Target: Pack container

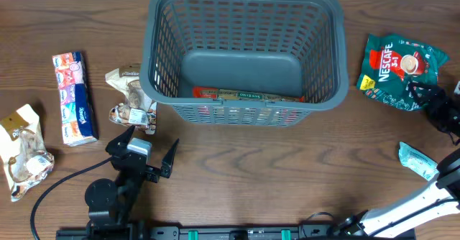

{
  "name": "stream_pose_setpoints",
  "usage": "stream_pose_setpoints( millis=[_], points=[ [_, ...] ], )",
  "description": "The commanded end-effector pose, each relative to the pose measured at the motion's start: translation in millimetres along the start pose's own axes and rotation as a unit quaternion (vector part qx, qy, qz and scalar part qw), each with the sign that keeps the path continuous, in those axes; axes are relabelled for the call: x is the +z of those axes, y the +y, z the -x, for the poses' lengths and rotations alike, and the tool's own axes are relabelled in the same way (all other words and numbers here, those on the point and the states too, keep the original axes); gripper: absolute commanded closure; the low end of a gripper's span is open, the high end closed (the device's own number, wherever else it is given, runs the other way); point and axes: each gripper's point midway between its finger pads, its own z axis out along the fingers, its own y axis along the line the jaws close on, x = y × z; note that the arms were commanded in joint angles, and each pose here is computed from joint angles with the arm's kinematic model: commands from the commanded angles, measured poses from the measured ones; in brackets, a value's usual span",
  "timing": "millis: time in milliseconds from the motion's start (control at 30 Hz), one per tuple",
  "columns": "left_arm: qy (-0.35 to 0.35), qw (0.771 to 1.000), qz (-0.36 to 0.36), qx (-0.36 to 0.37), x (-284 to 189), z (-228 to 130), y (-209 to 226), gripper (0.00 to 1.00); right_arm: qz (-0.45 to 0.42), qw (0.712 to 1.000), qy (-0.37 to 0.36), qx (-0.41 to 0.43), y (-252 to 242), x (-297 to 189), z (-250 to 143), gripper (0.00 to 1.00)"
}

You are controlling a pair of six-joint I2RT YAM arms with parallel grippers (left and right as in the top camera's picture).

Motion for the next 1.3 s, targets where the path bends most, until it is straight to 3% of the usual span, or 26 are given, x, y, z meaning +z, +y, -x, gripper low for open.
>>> stream_pose_setpoints(
  millis=[0,333,433,800,1267],
  points=[
    [0.013,1.000,-0.009,0.003,2.3,-11.9,-3.4,0.01,-0.008,0.999,0.044,0.020,-11.7,24.4,-32.9,0.01],
    [0.013,1.000,-0.010,0.003,2.3,-11.8,-3.5,0.01,0.023,0.998,0.054,0.007,8.5,37.3,-36.2,0.01],
    [0.013,1.000,-0.009,0.003,2.3,-11.9,-3.4,0.01,0.023,0.998,0.054,0.007,8.6,37.5,-36.3,0.11],
    [0.013,1.000,-0.009,0.003,2.3,-11.9,-3.4,0.01,0.023,0.998,0.056,0.002,8.7,37.3,-37.6,0.96],
    [0.013,1.000,-0.010,0.003,2.3,-11.8,-3.5,0.02,0.037,0.997,0.066,0.005,19.9,32.1,-32.4,0.99]
  ],
)
